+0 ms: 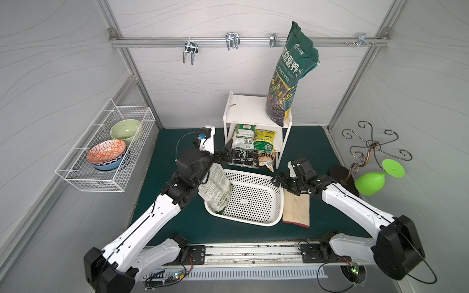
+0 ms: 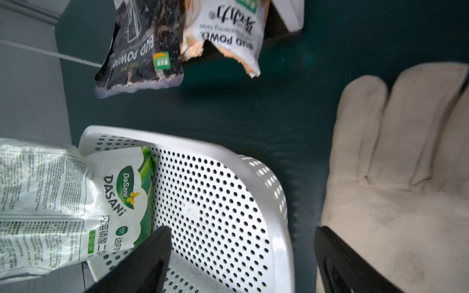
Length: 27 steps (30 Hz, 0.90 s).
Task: Take down the fertilizer bag from the shelf
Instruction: Pick up the fertilizer bag from the shelf.
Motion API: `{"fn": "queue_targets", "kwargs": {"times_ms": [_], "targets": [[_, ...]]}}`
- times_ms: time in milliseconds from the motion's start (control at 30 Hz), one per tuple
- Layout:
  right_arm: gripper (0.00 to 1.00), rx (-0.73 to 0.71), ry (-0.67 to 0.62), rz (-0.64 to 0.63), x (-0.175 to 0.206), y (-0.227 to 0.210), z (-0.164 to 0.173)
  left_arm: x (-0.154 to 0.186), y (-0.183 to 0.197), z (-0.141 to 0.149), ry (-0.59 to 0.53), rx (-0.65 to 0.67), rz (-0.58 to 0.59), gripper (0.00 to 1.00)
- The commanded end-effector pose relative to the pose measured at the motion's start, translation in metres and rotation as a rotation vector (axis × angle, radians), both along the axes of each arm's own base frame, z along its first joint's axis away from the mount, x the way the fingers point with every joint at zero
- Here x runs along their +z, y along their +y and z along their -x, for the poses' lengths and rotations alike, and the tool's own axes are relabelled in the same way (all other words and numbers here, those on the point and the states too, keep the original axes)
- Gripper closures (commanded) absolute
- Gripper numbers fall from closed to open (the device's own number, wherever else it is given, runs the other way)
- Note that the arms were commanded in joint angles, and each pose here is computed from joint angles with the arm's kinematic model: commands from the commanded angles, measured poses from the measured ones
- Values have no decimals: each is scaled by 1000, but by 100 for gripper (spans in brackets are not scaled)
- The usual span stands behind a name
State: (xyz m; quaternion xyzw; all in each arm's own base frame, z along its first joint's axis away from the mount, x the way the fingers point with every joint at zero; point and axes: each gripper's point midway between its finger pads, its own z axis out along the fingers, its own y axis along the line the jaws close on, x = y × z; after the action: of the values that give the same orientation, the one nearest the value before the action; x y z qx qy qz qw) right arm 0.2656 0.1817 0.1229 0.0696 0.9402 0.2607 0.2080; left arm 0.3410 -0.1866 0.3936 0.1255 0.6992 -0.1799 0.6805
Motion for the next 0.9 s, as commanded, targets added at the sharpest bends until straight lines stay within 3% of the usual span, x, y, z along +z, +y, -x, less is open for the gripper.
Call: {"fn": "queue_targets", "kwargs": {"times_ms": [0,300,600,667,733,767,867], "targets": [[10,25,-9,2,9,-14,0,50,-37,-4,-57,-163,91,1],[9,-10,-16,-35,18,-34,-8,96,-141,-18,-156,-339,28,1],[9,-17,-9,-74,17,-33,-7,149,-199,-47,-265,-325,-1,2],[9,-22,-6,-75,16,-34,-7,161,-208,-53,-294,-321,5,9],[9,-31,-2,-72,14,-35,-7,174,-209,-59,-342,-284,40,38],[9,-31,-1,-74,13,-35,-7,177,-209,-63,-357,-267,56,42],[9,-29,9,-94,13,-32,-7,180,-215,-73,-368,-250,64,39]]}}
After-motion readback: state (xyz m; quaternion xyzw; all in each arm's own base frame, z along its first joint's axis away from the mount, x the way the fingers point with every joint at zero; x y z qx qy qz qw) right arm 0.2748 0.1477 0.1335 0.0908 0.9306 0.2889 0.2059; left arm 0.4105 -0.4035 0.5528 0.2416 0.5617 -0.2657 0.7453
